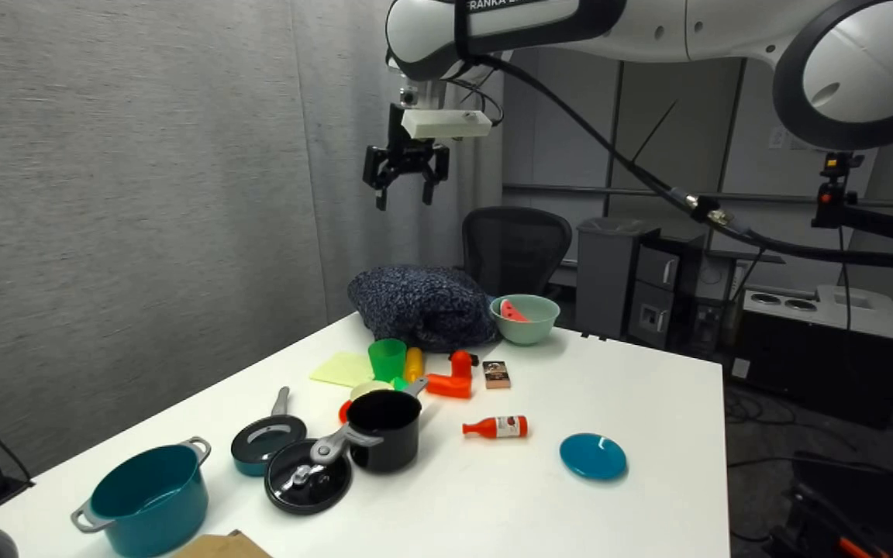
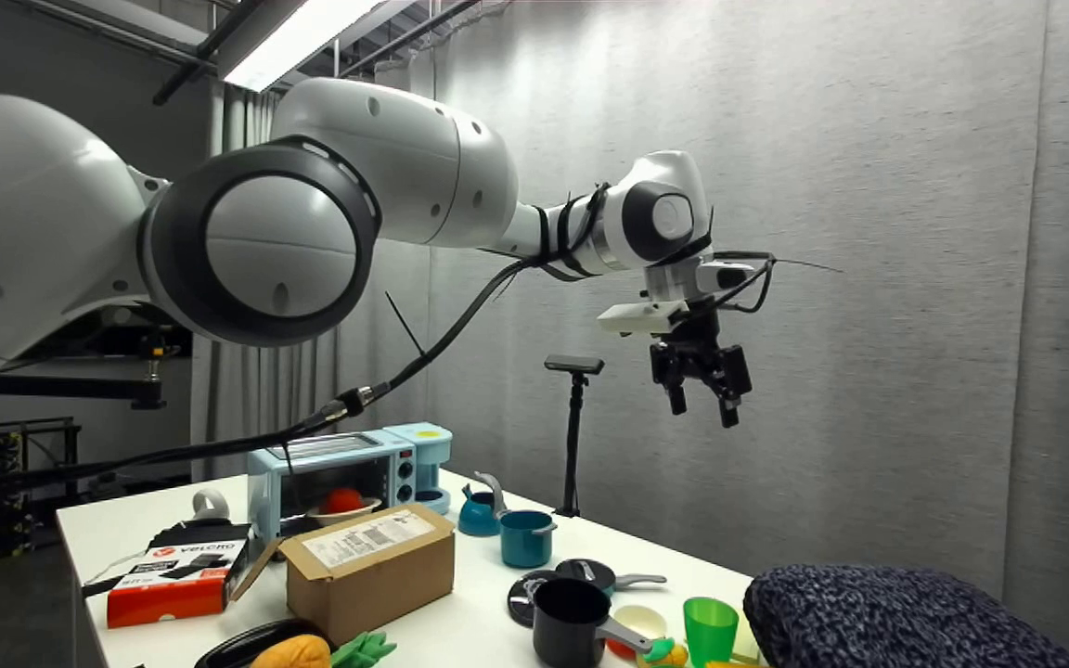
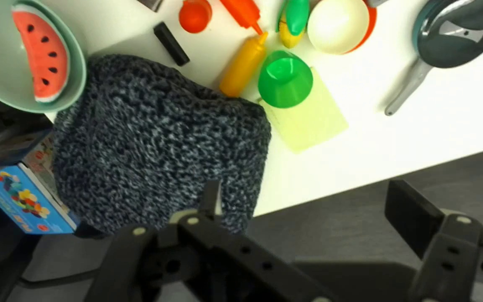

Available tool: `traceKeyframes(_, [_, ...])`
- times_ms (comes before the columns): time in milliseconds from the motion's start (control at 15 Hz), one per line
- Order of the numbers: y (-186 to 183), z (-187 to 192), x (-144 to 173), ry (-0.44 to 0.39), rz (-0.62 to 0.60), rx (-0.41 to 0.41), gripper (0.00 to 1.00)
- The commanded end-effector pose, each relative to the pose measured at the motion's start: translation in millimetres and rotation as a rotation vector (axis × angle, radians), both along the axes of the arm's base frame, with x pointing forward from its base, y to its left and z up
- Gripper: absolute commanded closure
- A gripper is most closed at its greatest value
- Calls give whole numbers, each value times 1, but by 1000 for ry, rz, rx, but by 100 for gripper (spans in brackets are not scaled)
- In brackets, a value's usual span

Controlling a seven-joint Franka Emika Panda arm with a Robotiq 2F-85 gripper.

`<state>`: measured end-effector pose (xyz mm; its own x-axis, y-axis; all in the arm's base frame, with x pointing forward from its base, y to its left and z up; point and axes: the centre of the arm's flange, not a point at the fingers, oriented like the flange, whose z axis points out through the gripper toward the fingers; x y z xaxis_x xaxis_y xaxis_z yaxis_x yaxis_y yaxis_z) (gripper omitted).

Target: Move the watermelon plushie to the blue bowl

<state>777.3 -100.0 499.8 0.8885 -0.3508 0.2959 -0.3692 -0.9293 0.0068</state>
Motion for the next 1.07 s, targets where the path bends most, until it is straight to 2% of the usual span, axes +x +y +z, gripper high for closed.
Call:
traceKeyframes(0, [16,8,-26,-143,-34,43,0])
traceKeyframes(133, [18,14,-23,-189,-47,34,0])
traceKeyframes(200, [19,15,-23,-170,-41,20,0])
traceKeyframes(400, [17,17,-30,12,56,-41,0])
traceKeyframes(800, [17,24,-49,251,268,-10,0])
traceKeyframes(867, [18,15,-37,194,198,-19,0])
traceKeyframes(1000, [20,17,-43,228,235,-19,0])
